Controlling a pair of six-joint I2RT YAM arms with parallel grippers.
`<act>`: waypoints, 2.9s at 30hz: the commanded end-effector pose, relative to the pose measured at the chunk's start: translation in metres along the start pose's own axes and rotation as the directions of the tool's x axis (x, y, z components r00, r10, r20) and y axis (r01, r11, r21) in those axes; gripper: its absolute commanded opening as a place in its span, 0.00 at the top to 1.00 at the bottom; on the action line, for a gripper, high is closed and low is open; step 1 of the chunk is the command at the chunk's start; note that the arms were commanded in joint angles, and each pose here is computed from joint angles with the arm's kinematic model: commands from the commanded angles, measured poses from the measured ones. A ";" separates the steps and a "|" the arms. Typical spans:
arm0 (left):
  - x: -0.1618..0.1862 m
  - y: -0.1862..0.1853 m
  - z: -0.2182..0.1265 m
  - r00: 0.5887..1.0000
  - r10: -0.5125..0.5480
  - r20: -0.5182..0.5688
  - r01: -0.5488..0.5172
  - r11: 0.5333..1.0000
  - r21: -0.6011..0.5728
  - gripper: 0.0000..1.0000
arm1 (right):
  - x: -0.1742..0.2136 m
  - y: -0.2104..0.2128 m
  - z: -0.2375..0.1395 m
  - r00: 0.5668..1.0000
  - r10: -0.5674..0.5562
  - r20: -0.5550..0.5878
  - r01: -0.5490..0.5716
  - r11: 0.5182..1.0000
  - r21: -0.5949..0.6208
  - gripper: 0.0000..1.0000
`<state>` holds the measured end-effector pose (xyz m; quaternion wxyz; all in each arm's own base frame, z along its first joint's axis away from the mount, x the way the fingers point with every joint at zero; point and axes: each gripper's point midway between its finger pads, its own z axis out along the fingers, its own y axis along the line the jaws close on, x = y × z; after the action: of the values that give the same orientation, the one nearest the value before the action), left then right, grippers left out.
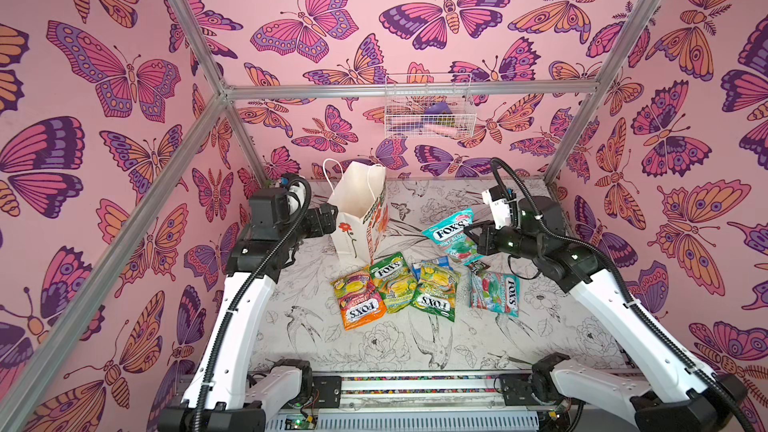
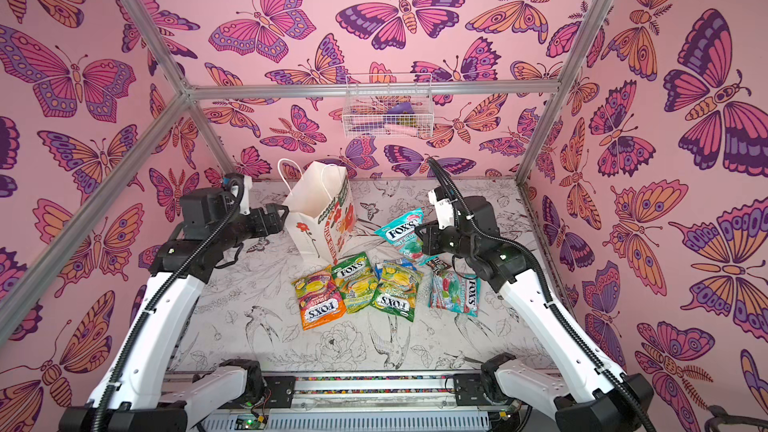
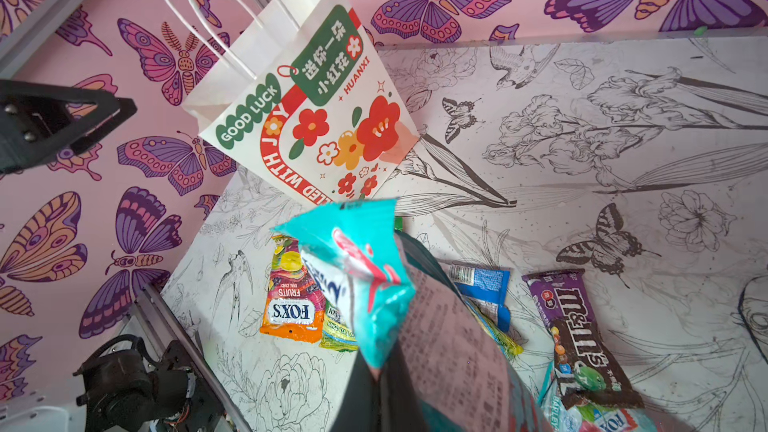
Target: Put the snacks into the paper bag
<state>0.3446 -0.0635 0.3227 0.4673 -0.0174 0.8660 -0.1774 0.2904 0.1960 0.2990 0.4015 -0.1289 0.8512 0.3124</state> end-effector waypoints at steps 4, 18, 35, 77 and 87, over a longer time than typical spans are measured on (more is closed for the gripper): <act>-0.005 0.005 0.008 0.997 0.060 -0.046 -0.061 0.998 -0.034 0.13 | -0.015 0.019 -0.014 0.995 -0.090 0.048 0.093 0.994 -0.050 1.00; -0.009 0.030 0.071 0.988 0.043 -0.148 -0.060 0.992 -0.112 0.24 | -0.019 0.023 -0.020 0.992 -0.105 0.077 0.109 0.992 -0.057 1.00; 0.002 0.034 0.098 0.976 0.055 -0.209 -0.075 0.993 -0.087 0.64 | -0.019 0.020 -0.016 0.992 -0.090 0.087 0.095 0.994 -0.057 1.00; 0.009 0.010 0.053 0.962 0.191 -0.197 -0.208 0.975 -0.072 1.00 | -0.094 0.102 -0.046 0.718 -0.635 0.285 0.631 0.767 0.118 1.00; 0.014 0.008 0.057 0.958 0.187 -0.219 -0.204 0.977 -0.057 1.00 | -0.145 0.122 -0.039 0.510 -0.789 0.342 0.754 0.601 0.265 1.00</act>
<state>0.3861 -0.0689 0.2841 0.3954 0.0569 0.9124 -0.0888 0.3010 0.2576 0.4314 0.6133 -0.3950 0.6733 0.1199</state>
